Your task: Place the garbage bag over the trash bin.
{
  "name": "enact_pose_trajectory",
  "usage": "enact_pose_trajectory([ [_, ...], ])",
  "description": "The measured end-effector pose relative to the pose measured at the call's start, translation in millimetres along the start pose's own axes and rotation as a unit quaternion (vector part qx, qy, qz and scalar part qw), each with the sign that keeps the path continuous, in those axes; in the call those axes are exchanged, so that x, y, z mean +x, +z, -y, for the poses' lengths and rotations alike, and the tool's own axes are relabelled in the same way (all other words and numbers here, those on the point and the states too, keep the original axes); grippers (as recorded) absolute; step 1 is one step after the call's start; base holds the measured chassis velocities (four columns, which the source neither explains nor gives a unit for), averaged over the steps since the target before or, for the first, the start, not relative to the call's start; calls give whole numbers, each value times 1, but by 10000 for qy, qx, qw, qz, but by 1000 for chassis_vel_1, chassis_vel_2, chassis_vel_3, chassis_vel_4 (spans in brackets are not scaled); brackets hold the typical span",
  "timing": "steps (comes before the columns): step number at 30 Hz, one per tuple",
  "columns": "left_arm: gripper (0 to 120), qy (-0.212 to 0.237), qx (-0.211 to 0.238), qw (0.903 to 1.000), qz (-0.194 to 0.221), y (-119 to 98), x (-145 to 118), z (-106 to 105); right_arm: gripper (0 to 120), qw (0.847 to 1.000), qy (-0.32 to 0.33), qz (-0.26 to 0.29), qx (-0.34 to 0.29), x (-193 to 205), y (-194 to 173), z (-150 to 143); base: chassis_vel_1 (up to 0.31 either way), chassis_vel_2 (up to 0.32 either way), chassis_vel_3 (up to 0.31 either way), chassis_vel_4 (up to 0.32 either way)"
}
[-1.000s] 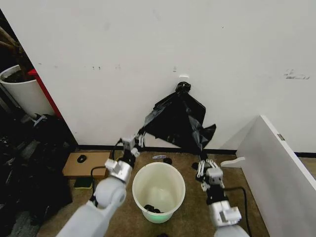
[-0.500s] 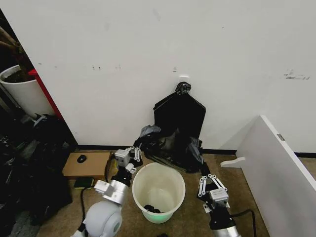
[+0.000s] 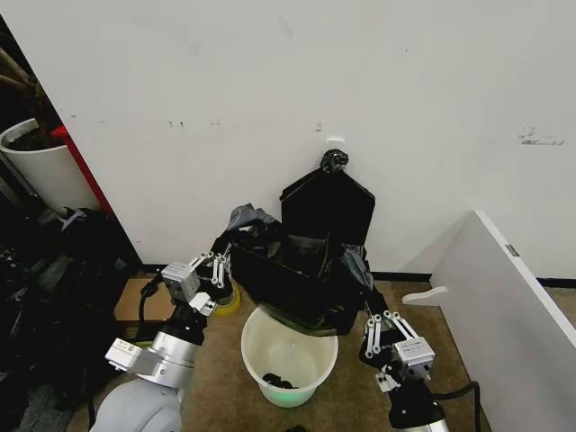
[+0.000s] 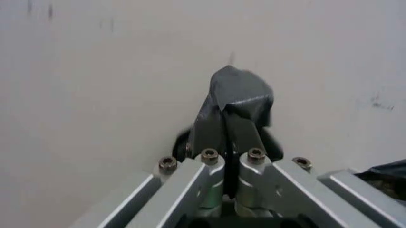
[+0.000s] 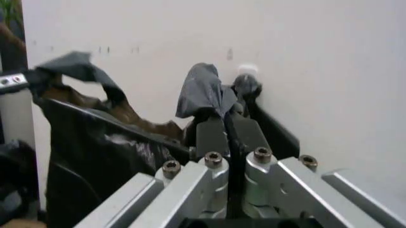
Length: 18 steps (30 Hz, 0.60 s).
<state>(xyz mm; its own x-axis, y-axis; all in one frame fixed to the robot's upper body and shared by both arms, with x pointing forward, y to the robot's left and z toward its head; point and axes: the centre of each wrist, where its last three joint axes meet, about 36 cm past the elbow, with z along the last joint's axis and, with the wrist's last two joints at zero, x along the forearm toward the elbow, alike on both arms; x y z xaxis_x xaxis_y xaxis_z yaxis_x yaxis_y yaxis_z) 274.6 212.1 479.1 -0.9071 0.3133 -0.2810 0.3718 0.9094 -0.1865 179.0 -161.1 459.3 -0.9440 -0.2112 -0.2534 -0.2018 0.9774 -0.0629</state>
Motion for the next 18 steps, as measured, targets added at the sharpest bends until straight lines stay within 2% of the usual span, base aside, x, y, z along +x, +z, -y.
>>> enact_pose_trajectory([
  [1, 0, -95, 154, 9997, -192, 18, 3, 2, 0, 9999, -36, -95, 20, 2, 13, -4, 0, 0, 0, 0],
  [2, 0, -144, 206, 9992, -304, 28, 5, 2, 0, 9999, -52, -151, 30, 3, 20, -5, 0, 0, 0, 0],
  [3, 0, -144, 206, 9992, -304, 28, 5, 2, 0, 9999, -52, -151, 30, 3, 20, -5, 0, 0, 0, 0],
  [4, 0, -210, 220, 9984, -475, 45, 8, 1, 0, 9996, -88, -281, 52, 5, 35, -9, 0, 0, 0, 0],
  [7, 0, -282, 38, 9968, -753, 73, 14, -6, 0, 9977, -208, -637, 95, 14, 67, -18, 0, 0, 0, 0],
  [18, 0, -274, -404, 9931, -1067, 103, 30, -20, 0, 9935, -341, -1087, 5, 25, 88, -25, 0, 0, 0, 0],
])
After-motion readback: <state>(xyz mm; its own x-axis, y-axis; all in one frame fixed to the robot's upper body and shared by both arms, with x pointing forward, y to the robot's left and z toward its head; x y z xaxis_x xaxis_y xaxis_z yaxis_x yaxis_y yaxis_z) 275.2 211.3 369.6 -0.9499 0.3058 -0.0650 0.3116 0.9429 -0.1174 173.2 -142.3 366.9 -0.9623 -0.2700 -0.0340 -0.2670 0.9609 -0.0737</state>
